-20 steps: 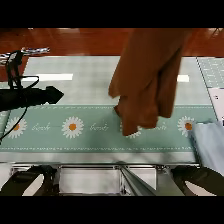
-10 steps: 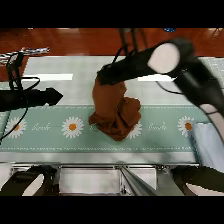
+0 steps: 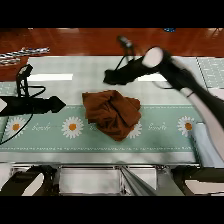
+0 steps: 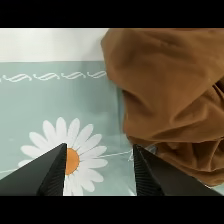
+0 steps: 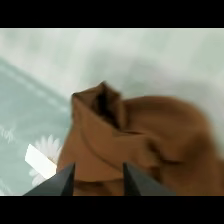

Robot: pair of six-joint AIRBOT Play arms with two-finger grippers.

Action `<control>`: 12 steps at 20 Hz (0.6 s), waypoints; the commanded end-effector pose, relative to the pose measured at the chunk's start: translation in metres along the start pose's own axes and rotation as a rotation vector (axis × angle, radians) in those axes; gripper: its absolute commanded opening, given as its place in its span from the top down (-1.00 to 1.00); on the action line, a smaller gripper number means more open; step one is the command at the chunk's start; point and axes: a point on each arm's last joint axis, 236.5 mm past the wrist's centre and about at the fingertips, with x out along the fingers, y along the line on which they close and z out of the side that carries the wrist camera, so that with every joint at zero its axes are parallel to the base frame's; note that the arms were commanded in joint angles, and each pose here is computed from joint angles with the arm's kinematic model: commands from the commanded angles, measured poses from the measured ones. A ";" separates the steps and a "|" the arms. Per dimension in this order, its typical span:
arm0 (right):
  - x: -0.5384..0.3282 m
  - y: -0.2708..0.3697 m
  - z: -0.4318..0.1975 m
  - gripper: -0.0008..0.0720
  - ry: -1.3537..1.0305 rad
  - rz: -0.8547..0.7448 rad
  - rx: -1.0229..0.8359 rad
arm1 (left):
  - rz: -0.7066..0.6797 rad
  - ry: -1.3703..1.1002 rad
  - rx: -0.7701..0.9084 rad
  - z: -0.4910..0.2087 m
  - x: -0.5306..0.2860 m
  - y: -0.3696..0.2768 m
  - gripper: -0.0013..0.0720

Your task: Fold the shirts.

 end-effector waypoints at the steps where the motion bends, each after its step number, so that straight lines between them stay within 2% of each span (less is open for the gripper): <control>1: -0.122 -0.092 0.035 -0.05 -0.126 -0.179 0.072 | 0.032 0.032 -0.066 -0.007 -0.004 0.022 -0.43; 3: -0.180 -0.162 0.007 -0.05 -0.136 -0.359 0.169 | 0.016 0.085 -0.146 -0.027 0.010 0.032 -0.42; 5: -0.197 -0.209 -0.042 -0.05 -0.133 -0.424 0.305 | -0.073 0.185 -0.228 -0.062 0.039 0.019 -0.42; 9: -0.159 -0.227 -0.130 -0.05 -0.140 -0.289 0.491 | -0.342 0.228 -0.260 -0.078 0.082 -0.037 -0.42; 12: -0.131 -0.225 -0.182 -0.05 -0.075 -0.249 0.552 | -0.404 0.156 -0.221 -0.059 0.111 -0.059 -0.42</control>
